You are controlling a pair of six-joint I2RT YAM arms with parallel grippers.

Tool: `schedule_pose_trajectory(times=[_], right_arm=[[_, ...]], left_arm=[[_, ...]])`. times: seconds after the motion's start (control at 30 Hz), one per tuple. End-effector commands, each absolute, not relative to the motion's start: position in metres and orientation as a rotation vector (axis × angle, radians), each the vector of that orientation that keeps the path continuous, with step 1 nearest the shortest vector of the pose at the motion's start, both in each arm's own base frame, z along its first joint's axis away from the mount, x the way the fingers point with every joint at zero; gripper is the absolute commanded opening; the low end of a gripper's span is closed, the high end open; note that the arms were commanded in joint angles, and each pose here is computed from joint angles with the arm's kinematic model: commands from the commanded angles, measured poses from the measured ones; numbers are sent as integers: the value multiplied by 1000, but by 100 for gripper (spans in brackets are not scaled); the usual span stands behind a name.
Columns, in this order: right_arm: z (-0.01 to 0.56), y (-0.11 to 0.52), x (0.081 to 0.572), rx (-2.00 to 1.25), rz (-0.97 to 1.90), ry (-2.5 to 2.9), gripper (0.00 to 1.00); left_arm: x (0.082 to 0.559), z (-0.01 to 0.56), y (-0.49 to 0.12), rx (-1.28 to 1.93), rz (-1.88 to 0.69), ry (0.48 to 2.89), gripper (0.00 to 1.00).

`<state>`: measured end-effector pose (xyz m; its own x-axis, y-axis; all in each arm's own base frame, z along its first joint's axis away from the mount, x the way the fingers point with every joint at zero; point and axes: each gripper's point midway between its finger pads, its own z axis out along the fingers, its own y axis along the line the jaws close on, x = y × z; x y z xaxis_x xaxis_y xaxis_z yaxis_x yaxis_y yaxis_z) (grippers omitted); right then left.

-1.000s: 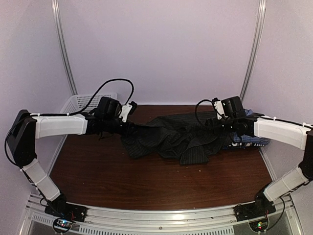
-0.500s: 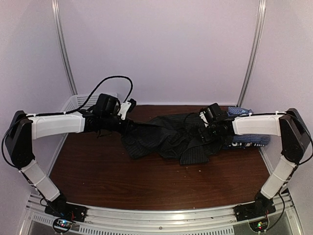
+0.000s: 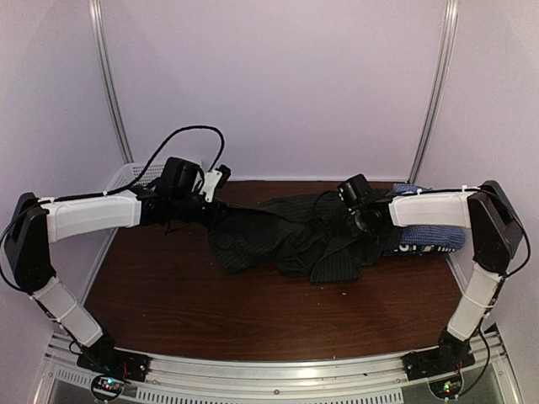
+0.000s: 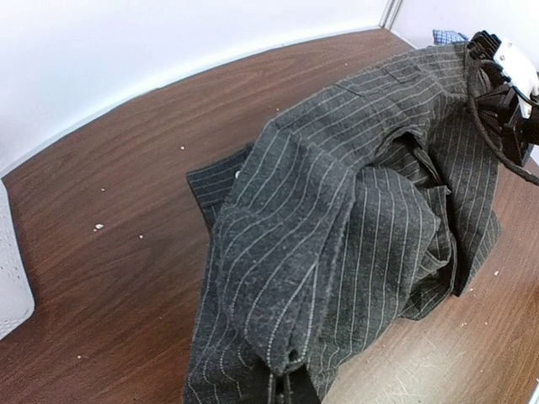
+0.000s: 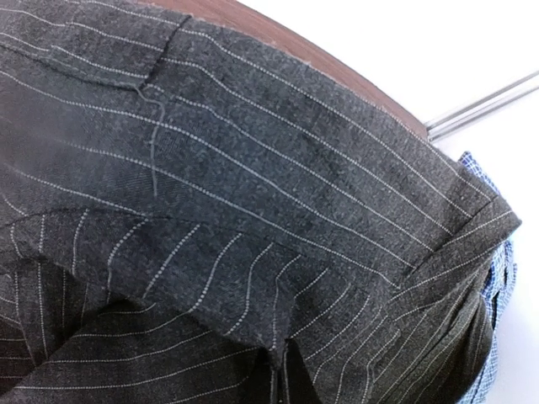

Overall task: Fold and stack the long sleeve shirts
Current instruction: Flatten out the crumpled shirt at the center of the board.

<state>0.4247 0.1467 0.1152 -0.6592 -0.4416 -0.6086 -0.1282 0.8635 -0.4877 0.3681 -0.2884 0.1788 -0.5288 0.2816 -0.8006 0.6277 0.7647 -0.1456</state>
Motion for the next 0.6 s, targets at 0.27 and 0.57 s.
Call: schedule_pose_trajectory(times=[0.27, 0.57], right_arm=[[333, 154, 376, -197, -14, 1876, 0], [462, 166, 343, -189, 269, 1694, 0]], left_arm=[[393, 303, -213, 314, -230, 1907, 0], [374, 463, -209, 296, -347, 1614, 0]])
